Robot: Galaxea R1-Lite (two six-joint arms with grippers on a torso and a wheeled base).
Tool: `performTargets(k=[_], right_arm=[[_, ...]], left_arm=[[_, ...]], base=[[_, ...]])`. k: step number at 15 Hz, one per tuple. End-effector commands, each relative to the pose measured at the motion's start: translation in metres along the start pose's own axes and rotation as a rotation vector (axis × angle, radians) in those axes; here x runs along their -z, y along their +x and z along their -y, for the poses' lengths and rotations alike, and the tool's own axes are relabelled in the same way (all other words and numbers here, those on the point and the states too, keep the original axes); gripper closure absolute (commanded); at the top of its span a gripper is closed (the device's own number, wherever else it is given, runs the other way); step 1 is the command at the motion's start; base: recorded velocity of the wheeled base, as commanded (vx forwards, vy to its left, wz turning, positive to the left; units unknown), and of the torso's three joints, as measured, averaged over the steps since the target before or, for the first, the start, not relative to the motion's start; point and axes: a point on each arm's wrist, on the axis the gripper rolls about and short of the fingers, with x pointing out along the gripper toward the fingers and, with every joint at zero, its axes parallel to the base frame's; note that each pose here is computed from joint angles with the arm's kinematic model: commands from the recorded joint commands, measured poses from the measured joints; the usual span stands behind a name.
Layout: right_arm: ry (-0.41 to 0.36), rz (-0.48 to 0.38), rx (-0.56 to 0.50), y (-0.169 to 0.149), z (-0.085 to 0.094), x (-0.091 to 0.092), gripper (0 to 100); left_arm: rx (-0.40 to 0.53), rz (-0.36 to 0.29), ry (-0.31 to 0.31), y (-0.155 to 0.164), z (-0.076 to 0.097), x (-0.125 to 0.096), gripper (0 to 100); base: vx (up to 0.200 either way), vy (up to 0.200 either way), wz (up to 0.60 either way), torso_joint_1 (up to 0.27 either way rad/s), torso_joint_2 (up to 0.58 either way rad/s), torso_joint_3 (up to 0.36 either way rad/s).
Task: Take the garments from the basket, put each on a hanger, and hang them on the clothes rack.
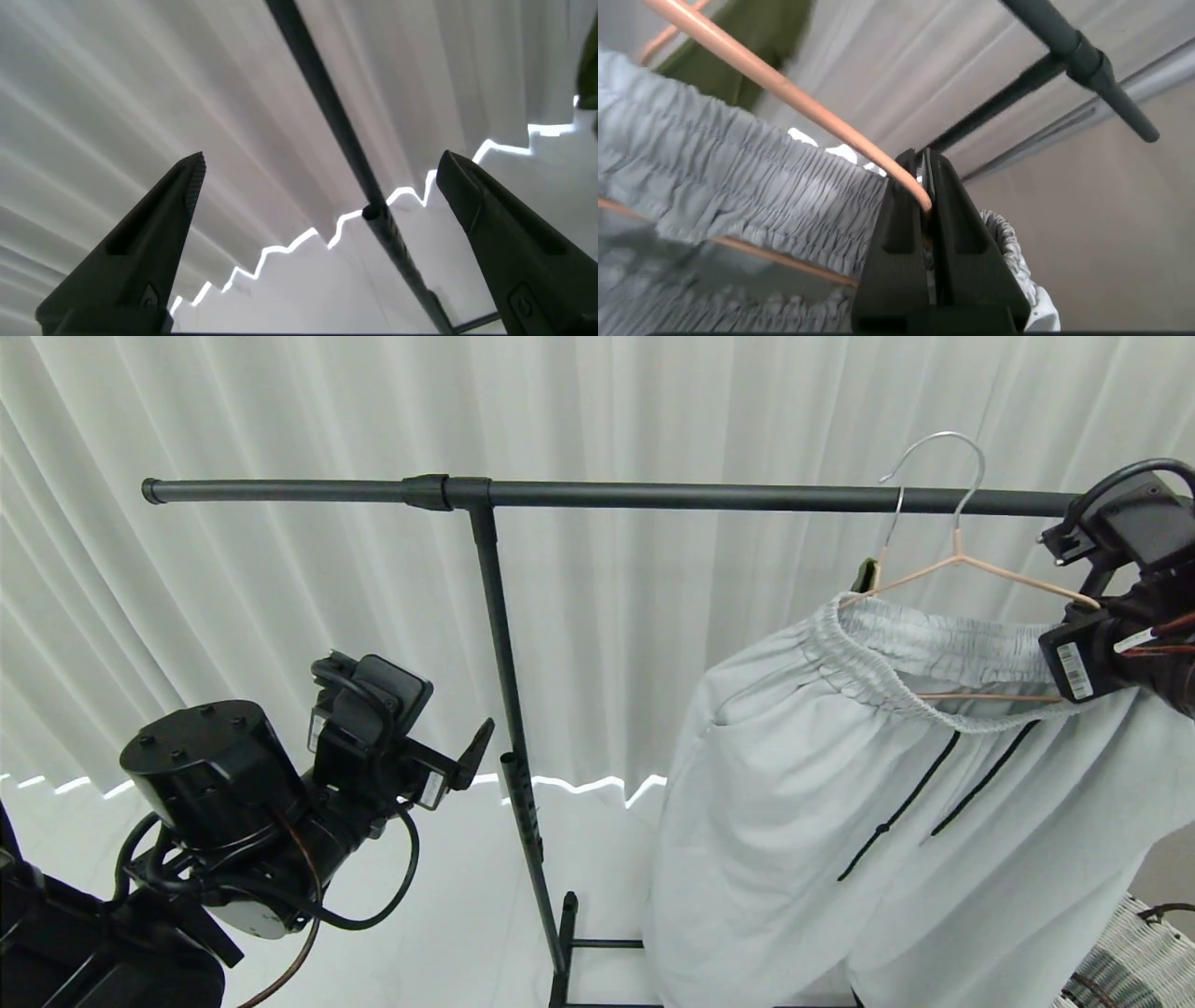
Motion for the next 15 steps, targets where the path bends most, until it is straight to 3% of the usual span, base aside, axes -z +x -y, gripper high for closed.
performTargets(k=[1,5,10,15], right_arm=[[0.008,0.02,-0.004,-0.001,-0.004,-0.009,100],[0.006,0.026,-0.013,0.014,-0.018,-0.023,100],[0.024,0.006,0.067,0.049,-0.038,-0.048,100],[0.001,-0.051,0.125,0.076,-0.062,-0.05,100]], left_arm=[[-0.001,0.0,0.0,0.0,0.0,0.0,0],[-0.006,0.005,0.002,0.0,-0.001,-0.001,0],[-0.008,0.002,0.0,0.0,-0.001,-0.001,0],[-0.006,-0.001,-0.005,0.0,0.0,0.0,0]], base=[[0.0,0.0,0.0,0.0,0.0,0.0],[0.0,0.0,0.0,0.0,0.0,0.0],[0.0,0.0,0.0,0.0,0.0,0.0],[0.0,0.0,0.0,0.0,0.0,0.0]])
